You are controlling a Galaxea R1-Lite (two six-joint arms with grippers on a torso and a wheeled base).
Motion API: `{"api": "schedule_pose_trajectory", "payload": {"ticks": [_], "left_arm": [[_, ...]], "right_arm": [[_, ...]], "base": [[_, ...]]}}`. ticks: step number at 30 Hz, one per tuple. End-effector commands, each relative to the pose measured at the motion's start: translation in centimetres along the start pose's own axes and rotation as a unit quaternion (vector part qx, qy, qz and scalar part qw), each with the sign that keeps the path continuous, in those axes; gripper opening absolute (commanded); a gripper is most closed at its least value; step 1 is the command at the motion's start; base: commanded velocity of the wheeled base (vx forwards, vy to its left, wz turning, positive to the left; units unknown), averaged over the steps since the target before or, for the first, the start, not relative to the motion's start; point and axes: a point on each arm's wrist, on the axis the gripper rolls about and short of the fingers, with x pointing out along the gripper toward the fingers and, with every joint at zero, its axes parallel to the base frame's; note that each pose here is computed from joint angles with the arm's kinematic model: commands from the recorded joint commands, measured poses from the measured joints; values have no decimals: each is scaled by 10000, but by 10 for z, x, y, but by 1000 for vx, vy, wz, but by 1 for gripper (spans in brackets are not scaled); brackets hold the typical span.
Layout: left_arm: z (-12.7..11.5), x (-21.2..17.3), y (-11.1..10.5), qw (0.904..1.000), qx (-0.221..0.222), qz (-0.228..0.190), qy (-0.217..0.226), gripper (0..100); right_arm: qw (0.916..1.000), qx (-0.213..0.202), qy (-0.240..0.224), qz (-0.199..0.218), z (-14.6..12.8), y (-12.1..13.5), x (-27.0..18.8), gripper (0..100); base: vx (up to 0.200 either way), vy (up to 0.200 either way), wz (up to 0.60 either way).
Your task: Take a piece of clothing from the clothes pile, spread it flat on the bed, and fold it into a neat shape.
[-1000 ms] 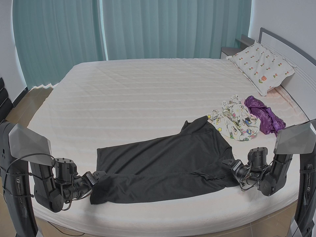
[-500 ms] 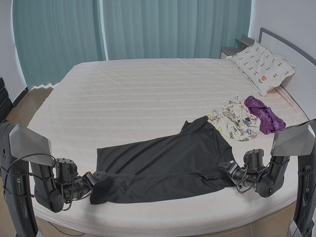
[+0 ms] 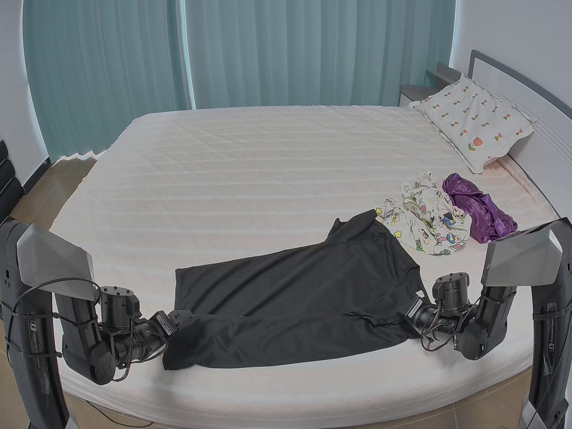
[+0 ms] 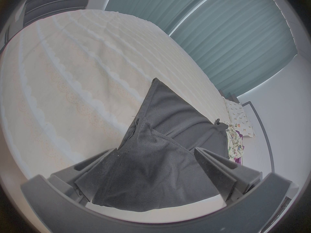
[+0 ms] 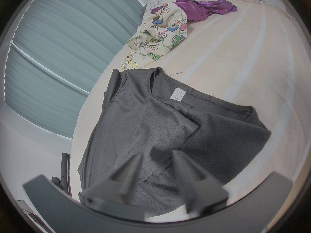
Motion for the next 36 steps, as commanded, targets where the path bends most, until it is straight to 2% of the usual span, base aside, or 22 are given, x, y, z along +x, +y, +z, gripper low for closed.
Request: {"api": "schedule_pose_trajectory", "payload": {"ticks": [1,14,20,21,36], "left_arm": [[0,0,0,10000,-2,2,4,100],[0,0,0,10000,-3,8,10,100],[0,0,1,10000,-8,12,5,100],[0,0,0,10000,-3,8,10,100],[0,0,0,10000,-3,8,10,100]], "right_arm": [[10000,14,-61,-40,1,0,-3,0],[9998,71,-205,-35,9,3,-17,0],[9996,120,-189,-173,12,-7,-23,0],[9996,129,-174,-162,12,-8,-22,100],[9998,-25,-201,54,13,-20,-5,100]], "base": [[0,0,0],[0,0,0],[0,0,0],[0,0,0],[0,0,0]]}}
